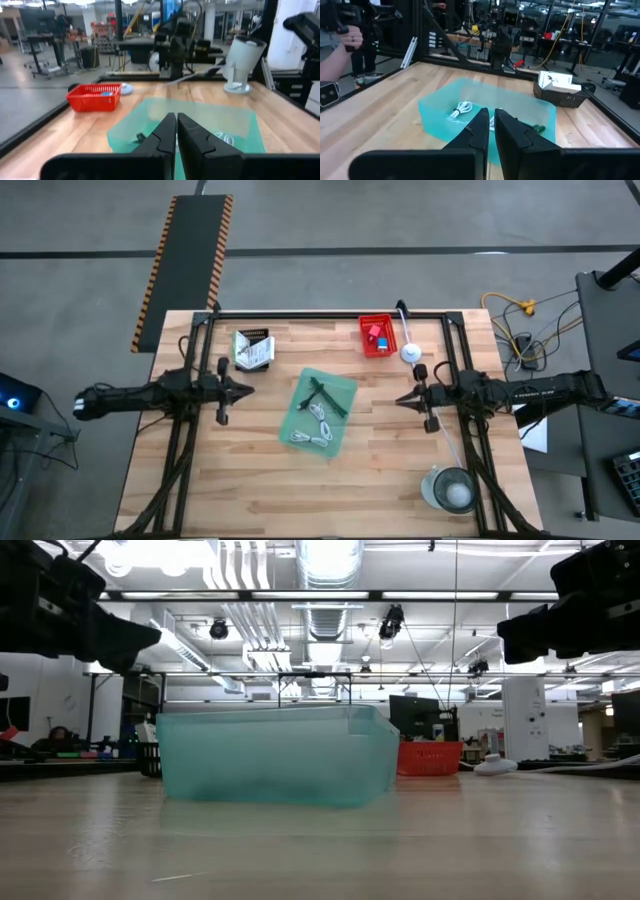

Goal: Pick and place items into bin
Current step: Return to Home Position

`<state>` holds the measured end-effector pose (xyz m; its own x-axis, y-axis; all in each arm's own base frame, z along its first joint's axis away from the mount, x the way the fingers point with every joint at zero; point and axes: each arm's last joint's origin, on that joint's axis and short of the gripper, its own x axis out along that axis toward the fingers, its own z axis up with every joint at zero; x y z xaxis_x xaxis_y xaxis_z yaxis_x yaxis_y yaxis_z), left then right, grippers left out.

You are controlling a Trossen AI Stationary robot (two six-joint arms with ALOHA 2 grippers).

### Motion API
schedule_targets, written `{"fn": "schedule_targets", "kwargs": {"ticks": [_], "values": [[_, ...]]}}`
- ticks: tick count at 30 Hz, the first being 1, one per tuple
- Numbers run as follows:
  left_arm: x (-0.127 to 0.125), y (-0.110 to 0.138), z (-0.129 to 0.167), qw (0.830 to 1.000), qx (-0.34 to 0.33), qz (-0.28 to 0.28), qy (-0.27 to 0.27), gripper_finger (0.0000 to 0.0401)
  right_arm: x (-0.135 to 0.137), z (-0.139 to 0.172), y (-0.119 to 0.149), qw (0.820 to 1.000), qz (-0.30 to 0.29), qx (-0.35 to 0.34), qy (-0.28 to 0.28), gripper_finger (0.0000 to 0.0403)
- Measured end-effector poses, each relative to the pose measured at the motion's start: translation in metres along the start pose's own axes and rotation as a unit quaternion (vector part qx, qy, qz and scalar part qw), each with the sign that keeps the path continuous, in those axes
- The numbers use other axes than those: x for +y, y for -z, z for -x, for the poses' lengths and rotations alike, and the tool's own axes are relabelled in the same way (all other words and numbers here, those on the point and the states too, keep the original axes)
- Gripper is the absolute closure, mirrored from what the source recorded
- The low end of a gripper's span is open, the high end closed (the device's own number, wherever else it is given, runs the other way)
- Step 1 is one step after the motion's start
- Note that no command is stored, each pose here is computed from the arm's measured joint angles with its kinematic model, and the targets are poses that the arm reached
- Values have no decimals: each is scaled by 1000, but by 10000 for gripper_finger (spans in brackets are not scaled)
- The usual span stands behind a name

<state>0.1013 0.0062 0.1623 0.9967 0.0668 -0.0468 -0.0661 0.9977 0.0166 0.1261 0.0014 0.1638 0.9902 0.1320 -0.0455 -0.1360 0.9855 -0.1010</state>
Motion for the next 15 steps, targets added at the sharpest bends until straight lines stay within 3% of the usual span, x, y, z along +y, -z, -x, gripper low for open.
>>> {"fn": "schedule_targets", "kwargs": {"ticks": [9,15], "values": [[0,2,-2,1000,13,5,-2,401,0,0,0,1000,-5,-1,0,385],[0,2,-1,1000,11,5,-2,401,-3,2,-3,996,-73,-14,46,385]]}}
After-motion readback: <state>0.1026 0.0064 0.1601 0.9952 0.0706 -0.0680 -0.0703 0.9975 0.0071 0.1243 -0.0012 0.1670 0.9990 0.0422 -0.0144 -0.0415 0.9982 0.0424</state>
